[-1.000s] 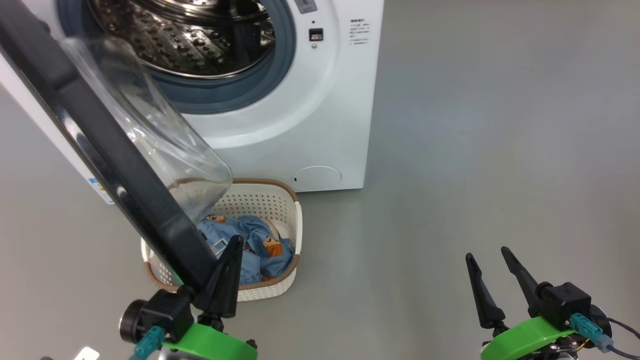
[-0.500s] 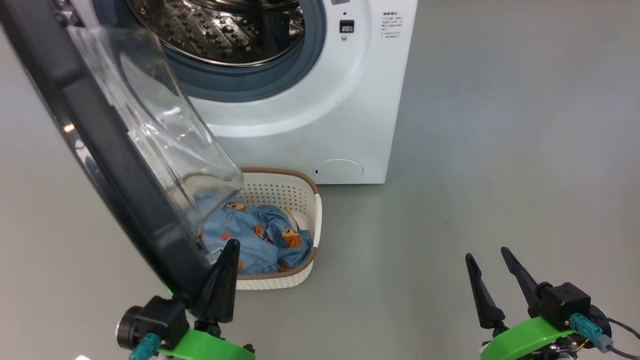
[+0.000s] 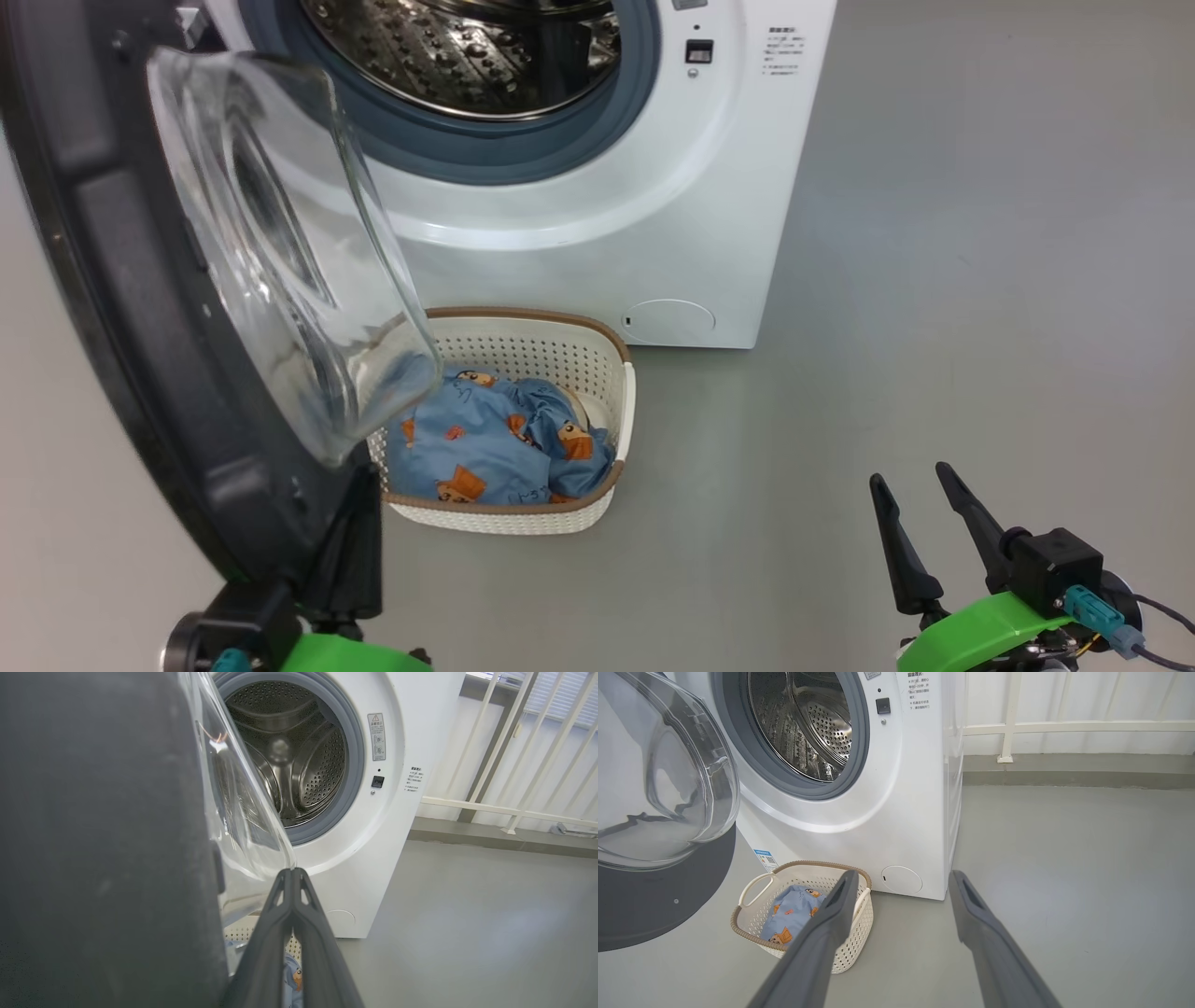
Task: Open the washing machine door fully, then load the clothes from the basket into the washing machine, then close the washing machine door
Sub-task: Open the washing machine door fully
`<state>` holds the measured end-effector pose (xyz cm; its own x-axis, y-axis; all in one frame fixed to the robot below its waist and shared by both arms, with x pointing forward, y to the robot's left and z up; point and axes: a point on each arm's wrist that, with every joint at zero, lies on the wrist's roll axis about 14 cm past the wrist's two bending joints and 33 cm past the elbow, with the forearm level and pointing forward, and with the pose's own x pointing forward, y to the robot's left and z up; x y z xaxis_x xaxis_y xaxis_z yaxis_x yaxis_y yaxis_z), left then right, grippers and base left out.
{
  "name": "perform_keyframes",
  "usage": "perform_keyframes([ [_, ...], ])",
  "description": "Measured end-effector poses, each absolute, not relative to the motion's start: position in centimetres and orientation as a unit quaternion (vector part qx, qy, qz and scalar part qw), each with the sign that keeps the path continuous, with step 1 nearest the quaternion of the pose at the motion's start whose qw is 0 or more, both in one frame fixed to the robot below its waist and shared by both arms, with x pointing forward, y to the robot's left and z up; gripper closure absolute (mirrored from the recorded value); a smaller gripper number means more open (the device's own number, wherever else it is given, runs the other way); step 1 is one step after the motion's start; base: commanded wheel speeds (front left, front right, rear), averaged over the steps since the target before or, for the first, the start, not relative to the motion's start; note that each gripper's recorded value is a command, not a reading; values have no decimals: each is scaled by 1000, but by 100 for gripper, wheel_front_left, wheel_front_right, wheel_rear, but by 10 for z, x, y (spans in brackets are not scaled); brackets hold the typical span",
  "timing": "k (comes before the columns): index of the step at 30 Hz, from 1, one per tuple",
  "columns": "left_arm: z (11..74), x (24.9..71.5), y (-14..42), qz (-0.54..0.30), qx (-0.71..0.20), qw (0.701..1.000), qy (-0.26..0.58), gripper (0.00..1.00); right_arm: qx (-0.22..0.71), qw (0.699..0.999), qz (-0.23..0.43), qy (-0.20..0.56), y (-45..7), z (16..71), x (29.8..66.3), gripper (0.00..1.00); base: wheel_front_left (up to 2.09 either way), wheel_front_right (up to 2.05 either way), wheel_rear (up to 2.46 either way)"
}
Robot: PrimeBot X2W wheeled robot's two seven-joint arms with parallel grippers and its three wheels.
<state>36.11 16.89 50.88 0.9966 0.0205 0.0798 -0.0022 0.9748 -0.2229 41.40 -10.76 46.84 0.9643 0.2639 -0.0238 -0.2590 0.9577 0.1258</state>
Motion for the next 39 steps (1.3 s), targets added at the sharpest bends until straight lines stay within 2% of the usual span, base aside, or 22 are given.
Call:
perform_keyframes([
  [14,504,329,232,123,-97,987,-41,100,63,984,165,19,-83,470,419,0,0,0,0],
  [25,496,302,288,224,-107,968,-37,100,63,982,176,19,-75,471,419,0,0,0,0],
  [39,481,289,353,313,-108,944,-20,100,61,983,173,30,-79,462,420,0,0,0,0],
])
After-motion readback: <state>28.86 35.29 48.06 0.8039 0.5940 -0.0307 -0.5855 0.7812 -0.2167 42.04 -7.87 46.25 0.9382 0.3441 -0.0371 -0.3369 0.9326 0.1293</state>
